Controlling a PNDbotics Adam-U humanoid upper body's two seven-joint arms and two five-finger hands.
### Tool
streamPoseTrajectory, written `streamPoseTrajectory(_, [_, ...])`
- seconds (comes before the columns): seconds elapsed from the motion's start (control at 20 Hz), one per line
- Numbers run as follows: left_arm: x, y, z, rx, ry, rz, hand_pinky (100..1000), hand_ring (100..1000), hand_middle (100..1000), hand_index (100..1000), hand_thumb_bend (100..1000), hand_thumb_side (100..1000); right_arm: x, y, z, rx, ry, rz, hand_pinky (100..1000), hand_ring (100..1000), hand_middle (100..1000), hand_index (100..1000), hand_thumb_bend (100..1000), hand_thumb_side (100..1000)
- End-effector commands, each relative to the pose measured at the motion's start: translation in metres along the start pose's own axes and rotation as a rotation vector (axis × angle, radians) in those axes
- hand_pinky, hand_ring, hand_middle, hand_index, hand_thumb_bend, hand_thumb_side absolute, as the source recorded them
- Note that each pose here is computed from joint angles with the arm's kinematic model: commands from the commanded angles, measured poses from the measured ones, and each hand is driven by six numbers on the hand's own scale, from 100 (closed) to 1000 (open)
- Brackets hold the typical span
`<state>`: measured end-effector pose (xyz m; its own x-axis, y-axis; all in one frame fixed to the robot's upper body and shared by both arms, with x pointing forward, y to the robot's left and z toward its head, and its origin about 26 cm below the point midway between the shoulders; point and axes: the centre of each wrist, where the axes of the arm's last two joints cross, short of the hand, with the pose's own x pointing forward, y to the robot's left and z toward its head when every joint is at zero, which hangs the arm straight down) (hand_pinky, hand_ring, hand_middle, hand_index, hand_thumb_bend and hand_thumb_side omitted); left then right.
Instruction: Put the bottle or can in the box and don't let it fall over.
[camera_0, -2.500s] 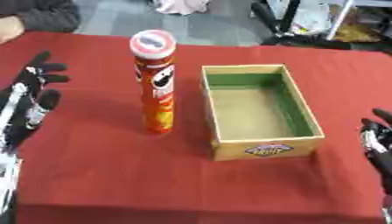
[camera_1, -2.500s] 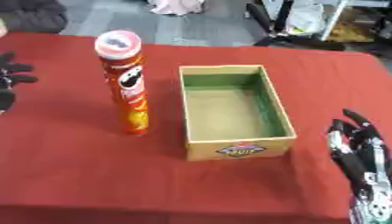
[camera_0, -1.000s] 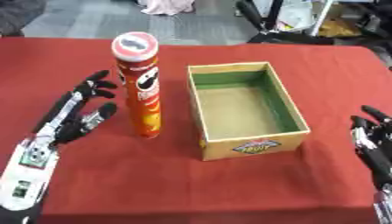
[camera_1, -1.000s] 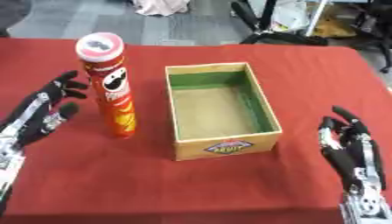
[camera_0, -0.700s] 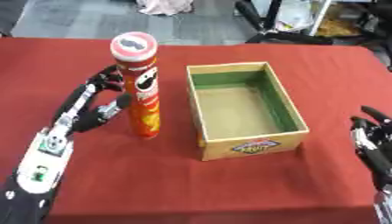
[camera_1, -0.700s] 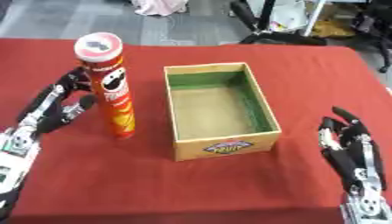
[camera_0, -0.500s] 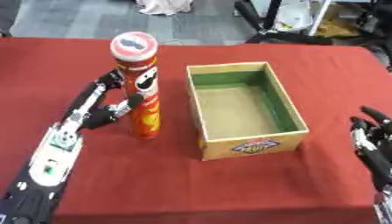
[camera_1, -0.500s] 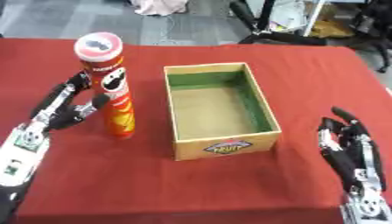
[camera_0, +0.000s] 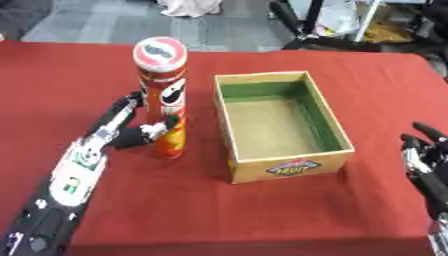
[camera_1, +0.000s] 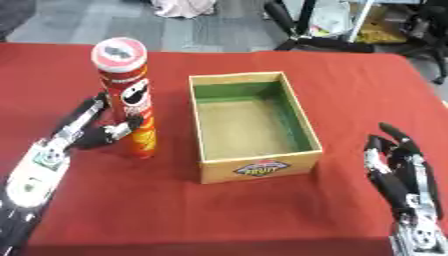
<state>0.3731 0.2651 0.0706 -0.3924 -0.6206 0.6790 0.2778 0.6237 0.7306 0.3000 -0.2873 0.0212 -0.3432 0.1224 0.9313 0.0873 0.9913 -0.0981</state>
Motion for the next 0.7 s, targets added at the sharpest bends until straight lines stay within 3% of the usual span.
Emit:
streamPoseTrajectory(0.05, [0.003,0.002,-0.006,-0.018,-0.008,0.015,806,544,510,807,241,575,0.005,-0.004,-0.005,0.009,-0.021,0.009,936,809,865,813,100,297])
streamPoseTrajectory(0.1, [0.003,0.001,-0.007,-0.018,-0.006,0.028,798,530,493,794,221,565,0.005,-0.004,-0.005,0.009,-0.021,0.009,936,809,865,813,100,297])
streamPoseTrajectory(0.15, [0.003,0.000,-0.009,-0.015,-0.008,0.039,758,464,416,732,128,512,0.005,-0.004,-0.005,0.010,-0.021,0.009,936,809,865,813,100,297])
streamPoseTrajectory(0.35, [0.006,0.000,-0.018,0.025,-0.024,0.079,677,347,294,612,100,436,0.005,-0.003,-0.006,0.015,-0.021,0.007,936,809,865,812,100,298])
streamPoseTrajectory(0.5, [0.012,0.005,-0.027,0.084,-0.057,0.106,643,312,262,569,100,418,0.005,-0.002,-0.006,0.018,-0.022,0.006,936,809,865,812,100,298])
streamPoseTrajectory(0.7, [0.030,0.027,-0.041,0.167,-0.143,0.104,633,309,258,558,100,390,0.006,0.000,-0.007,0.023,-0.027,0.000,936,808,864,811,100,299])
